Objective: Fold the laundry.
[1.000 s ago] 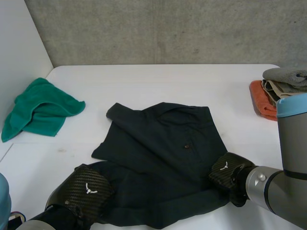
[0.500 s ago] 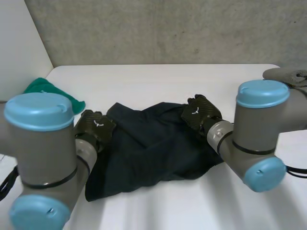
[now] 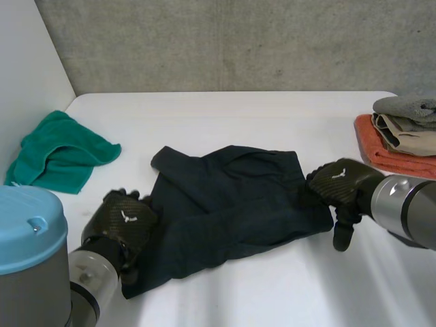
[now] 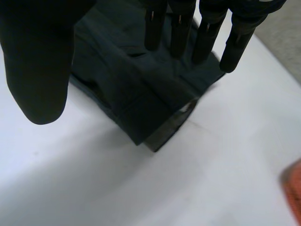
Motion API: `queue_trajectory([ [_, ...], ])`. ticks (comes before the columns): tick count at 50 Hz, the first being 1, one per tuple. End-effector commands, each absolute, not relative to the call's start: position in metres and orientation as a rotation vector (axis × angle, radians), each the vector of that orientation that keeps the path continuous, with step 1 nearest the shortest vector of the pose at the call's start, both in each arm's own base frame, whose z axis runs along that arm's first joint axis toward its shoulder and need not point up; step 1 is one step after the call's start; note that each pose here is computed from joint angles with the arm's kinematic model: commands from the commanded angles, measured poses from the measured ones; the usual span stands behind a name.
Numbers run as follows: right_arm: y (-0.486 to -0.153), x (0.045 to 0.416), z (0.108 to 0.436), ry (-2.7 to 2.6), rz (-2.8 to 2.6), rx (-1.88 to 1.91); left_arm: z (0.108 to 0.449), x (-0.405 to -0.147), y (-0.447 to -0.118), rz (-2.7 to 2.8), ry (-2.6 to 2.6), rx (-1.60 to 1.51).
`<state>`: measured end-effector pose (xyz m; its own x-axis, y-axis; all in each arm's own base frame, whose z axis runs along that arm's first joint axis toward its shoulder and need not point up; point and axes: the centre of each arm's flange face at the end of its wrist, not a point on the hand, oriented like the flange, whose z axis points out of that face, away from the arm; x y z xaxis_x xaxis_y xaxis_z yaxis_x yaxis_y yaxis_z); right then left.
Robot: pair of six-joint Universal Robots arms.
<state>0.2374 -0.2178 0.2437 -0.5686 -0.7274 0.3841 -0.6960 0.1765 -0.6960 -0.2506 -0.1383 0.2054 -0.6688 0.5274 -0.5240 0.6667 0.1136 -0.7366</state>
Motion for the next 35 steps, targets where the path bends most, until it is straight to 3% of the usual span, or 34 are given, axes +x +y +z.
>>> queue_trajectory([
  [1, -0.238, 0.247, 0.195, 2.316, -1.446, -1.370, 0.189, -0.254, -0.147, -1.518, 2.321, 1.245],
  [14, -0.249, 0.263, 0.157, 2.265, -1.530, -1.344, 0.151, -0.269, -0.173, -1.387, 2.390, 1.292],
  [21, -0.252, 0.264, 0.170, 2.246, -1.618, -1.323, 0.174, -0.272, -0.187, -1.503, 2.357, 1.208],
  [25, -0.253, 0.263, 0.210, 2.176, -1.762, -1.296, 0.226, -0.269, -0.182, -1.710, 2.285, 1.124],
  [26, -0.254, 0.261, 0.222, 2.158, -1.804, -1.284, 0.252, -0.265, -0.178, -1.797, 2.249, 1.089],
  [29, -0.256, 0.255, 0.277, 2.060, -1.991, -1.231, 0.297, -0.258, -0.170, -1.949, 2.182, 1.023],
  [30, -0.254, 0.252, 0.307, 2.013, -2.073, -1.207, 0.329, -0.253, -0.164, -2.053, 2.129, 0.976],
  [35, -0.251, 0.245, 0.376, 1.923, -2.206, -1.162, 0.412, -0.233, -0.139, -2.286, 1.988, 0.898],
])
